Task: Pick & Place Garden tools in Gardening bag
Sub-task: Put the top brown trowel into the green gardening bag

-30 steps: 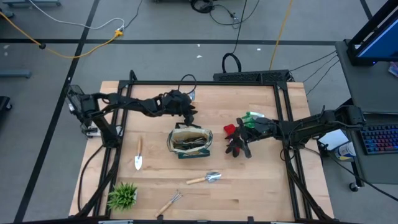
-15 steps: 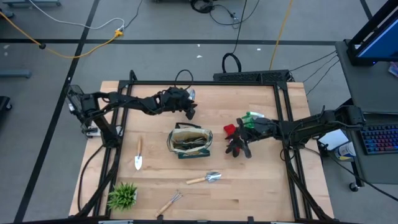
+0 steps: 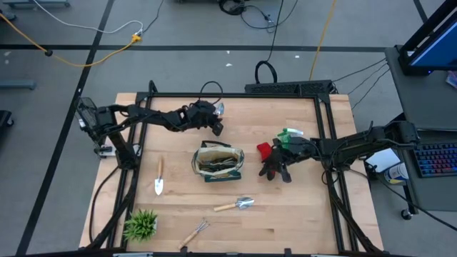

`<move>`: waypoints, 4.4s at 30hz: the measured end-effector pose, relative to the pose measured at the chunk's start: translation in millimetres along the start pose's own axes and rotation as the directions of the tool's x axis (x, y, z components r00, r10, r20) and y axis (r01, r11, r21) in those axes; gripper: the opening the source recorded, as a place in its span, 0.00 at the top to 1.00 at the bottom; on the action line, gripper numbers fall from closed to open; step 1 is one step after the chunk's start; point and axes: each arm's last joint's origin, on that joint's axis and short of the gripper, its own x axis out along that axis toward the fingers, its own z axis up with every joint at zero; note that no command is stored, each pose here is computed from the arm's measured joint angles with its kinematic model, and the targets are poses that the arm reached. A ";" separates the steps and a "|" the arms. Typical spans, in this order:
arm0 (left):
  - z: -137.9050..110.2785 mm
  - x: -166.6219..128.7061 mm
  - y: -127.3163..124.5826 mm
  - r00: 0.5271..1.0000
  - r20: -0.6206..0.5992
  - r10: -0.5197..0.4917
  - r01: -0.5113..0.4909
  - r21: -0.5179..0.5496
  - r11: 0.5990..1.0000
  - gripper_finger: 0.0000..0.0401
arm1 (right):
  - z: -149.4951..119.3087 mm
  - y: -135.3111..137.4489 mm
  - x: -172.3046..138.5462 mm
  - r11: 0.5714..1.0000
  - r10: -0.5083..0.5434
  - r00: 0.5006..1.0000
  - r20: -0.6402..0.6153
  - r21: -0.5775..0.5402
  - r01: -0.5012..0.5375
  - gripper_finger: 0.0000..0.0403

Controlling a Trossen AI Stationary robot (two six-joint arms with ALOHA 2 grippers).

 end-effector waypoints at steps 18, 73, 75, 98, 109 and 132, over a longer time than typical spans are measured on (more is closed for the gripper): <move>-25.8 22.9 4.9 0.994 -0.091 0.060 -0.060 0.006 0.998 0.66 | 10.0 -2.0 -0.9 1.000 -0.010 0.995 0.103 0.023 0.008 0.61; 28.8 -34.9 -2.8 0.990 0.137 0.030 -0.052 0.158 0.986 0.83 | 13.1 -1.5 -1.2 0.994 -0.007 0.991 0.135 0.107 -0.008 0.61; 30.7 -39.5 -2.8 0.990 0.137 0.030 -0.053 0.168 0.984 0.83 | 13.2 -1.5 -1.2 0.994 -0.007 0.991 0.136 0.107 -0.008 0.61; 48.9 -84.6 -19.1 0.972 0.229 -0.051 -0.015 0.277 0.961 0.83 | 13.2 -1.4 -1.2 0.994 -0.007 0.991 0.135 0.106 -0.008 0.61; 52.6 -111.8 -32.7 0.958 0.262 -0.116 0.027 0.322 0.946 0.83 | 13.5 -1.4 -1.2 0.994 -0.007 0.990 0.139 0.106 -0.008 0.61; 43.9 -131.0 -61.6 0.939 0.254 -0.232 0.124 0.381 0.916 0.82 | 13.9 -1.4 -1.3 0.994 -0.007 0.990 0.143 0.105 -0.008 0.61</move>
